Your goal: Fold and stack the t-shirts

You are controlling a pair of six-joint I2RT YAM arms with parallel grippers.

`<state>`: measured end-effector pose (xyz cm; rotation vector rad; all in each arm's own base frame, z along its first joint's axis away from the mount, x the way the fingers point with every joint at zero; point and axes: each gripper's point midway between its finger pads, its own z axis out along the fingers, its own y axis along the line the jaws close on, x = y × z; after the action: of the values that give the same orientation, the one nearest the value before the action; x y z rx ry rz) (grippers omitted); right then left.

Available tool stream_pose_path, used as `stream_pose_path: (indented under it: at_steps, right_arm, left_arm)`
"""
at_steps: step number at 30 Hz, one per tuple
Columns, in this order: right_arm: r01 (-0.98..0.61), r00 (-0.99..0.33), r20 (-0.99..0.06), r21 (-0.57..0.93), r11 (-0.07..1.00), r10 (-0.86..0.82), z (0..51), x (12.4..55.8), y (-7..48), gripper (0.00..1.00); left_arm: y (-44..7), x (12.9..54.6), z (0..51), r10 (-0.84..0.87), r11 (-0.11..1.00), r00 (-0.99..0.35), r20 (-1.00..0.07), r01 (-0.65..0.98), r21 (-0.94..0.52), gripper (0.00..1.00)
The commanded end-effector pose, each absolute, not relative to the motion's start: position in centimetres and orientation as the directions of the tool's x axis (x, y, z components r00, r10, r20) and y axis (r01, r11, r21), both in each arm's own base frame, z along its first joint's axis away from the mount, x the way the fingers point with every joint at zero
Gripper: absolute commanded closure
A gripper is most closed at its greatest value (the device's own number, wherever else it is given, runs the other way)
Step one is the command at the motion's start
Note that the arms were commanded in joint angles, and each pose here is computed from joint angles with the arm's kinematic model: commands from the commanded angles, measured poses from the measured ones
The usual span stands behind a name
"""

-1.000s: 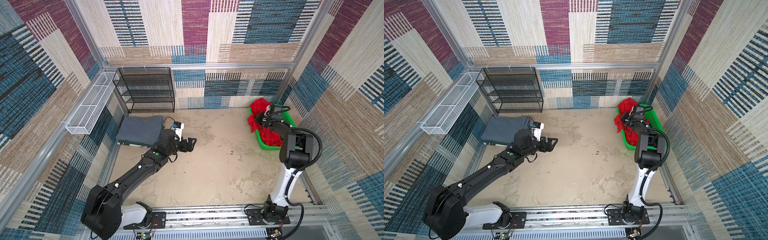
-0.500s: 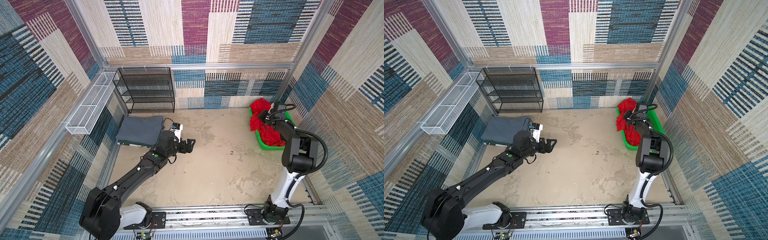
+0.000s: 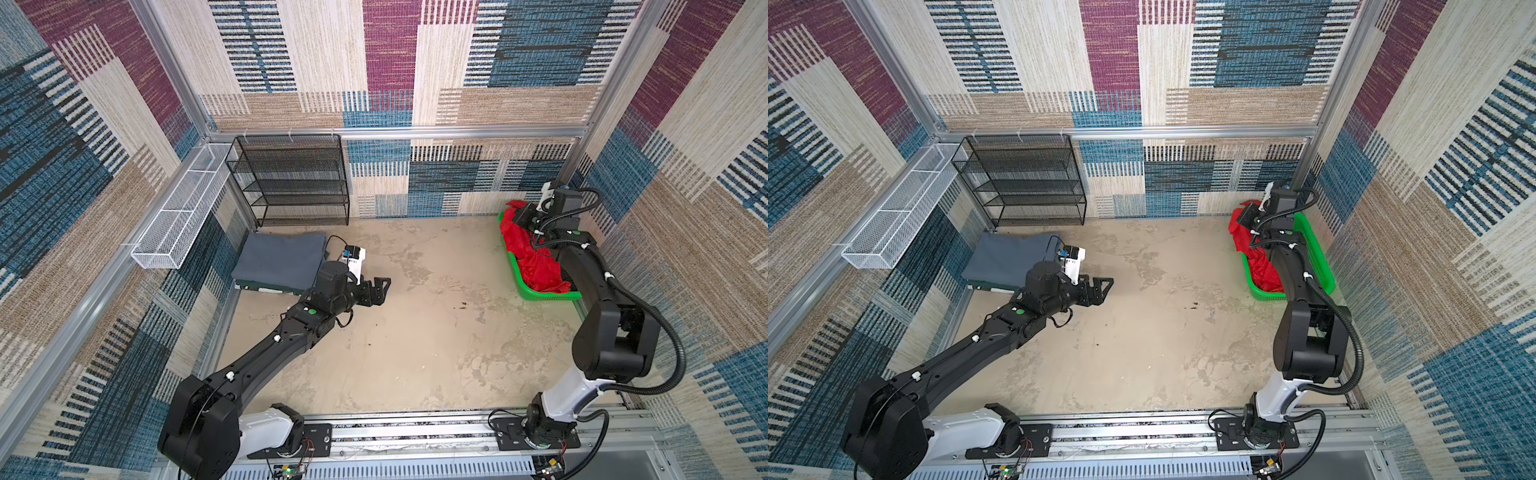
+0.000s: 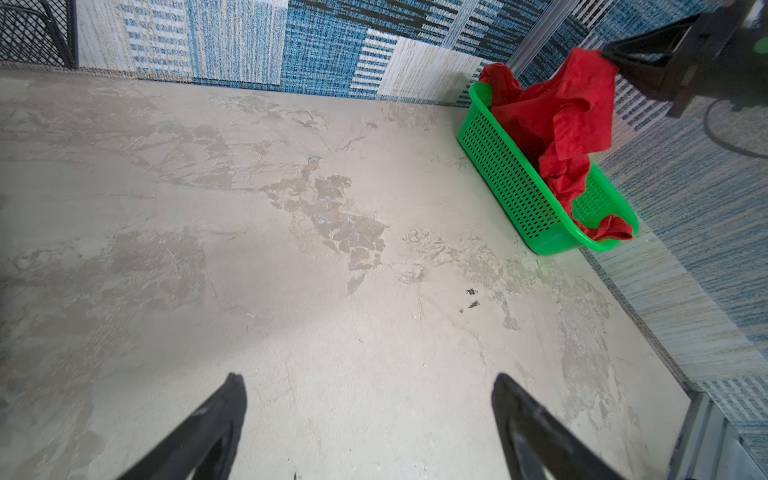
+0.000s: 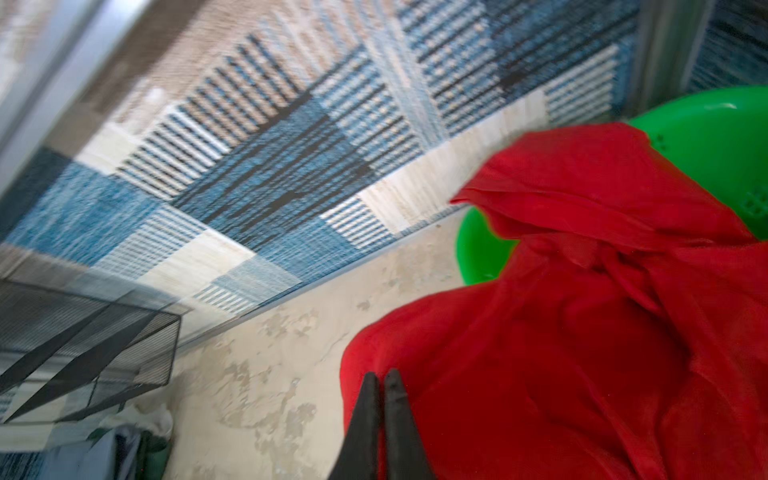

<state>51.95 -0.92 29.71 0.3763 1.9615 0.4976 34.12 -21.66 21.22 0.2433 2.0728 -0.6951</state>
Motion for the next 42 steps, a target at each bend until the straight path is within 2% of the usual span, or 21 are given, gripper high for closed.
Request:
stream_pose_path:
  at_steps: [1,6,12,15,19,20,22,23,24,32,36,42]
  right_arm:
    - [-0.115,-0.402,-0.822,0.483,0.868,0.404,34.4,50.6,2.9,1.0]
    - [-0.286,-0.383,-0.869,0.435,0.854,0.314,39.6,48.1,9.3,1.0]
    - [-0.466,-0.42,-0.889,0.382,0.798,0.181,42.0,45.2,18.3,1.0]
    - [-0.558,-0.46,-0.878,0.402,0.726,0.133,41.1,44.2,22.4,1.0]
    - [-0.575,-0.562,-0.822,0.471,0.669,0.095,35.9,44.8,26.0,1.0]
    - [-0.577,-0.598,-0.798,0.493,0.651,0.074,33.9,45.0,27.0,0.9]
    - [-0.549,-0.661,-0.748,0.529,0.647,0.051,30.4,45.8,27.8,0.37]
    - [-0.508,-0.685,-0.727,0.527,0.681,0.052,28.6,46.5,27.5,0.16]
    - [-0.476,-0.694,-0.718,0.516,0.712,0.056,27.4,47.0,27.1,0.03]
    - [-0.274,-0.622,-0.763,0.419,0.866,0.173,26.2,47.3,21.2,0.02]
    - [-0.232,-0.617,-0.759,0.429,0.873,0.209,25.1,44.8,18.7,0.02]
    - [-0.119,-0.693,-0.684,0.419,0.9,0.227,19.1,39.8,15.5,0.02]
  left_arm:
    - [-21.8,34.3,22.2,-0.112,0.814,-0.539,-0.835,0.432,-0.389,0.07]
    - [-21.3,34.1,22.4,-0.122,0.821,-0.531,-0.838,0.421,-0.386,0.07]
    - [-20.5,34.1,22.8,-0.157,0.834,-0.509,-0.846,0.39,-0.389,0.07]
    - [-19.7,34.0,22.8,-0.172,0.85,-0.499,-0.849,0.361,-0.384,0.08]
    - [-18.4,33.7,22.3,-0.196,0.873,-0.491,-0.849,0.307,-0.379,0.07]
    - [-18.3,33.6,22.1,-0.198,0.875,-0.492,-0.848,0.302,-0.379,0.07]
    - [-18.1,33.5,21.8,-0.199,0.879,-0.494,-0.846,0.292,-0.377,0.07]
    - [-18.0,33.5,21.6,-0.196,0.881,-0.501,-0.843,0.287,-0.375,0.06]
    - [-18.1,33.6,21.6,-0.192,0.883,-0.504,-0.842,0.286,-0.372,0.06]
    - [-20.5,34.4,18.9,-0.164,0.854,-0.614,-0.772,0.302,-0.423,0.05]
    - [-22.8,35.5,16.4,-0.123,0.83,-0.698,-0.706,0.318,-0.459,0.06]
    - [-24.8,37.0,11.2,-0.022,0.849,-0.802,-0.597,0.3,-0.434,0.1]
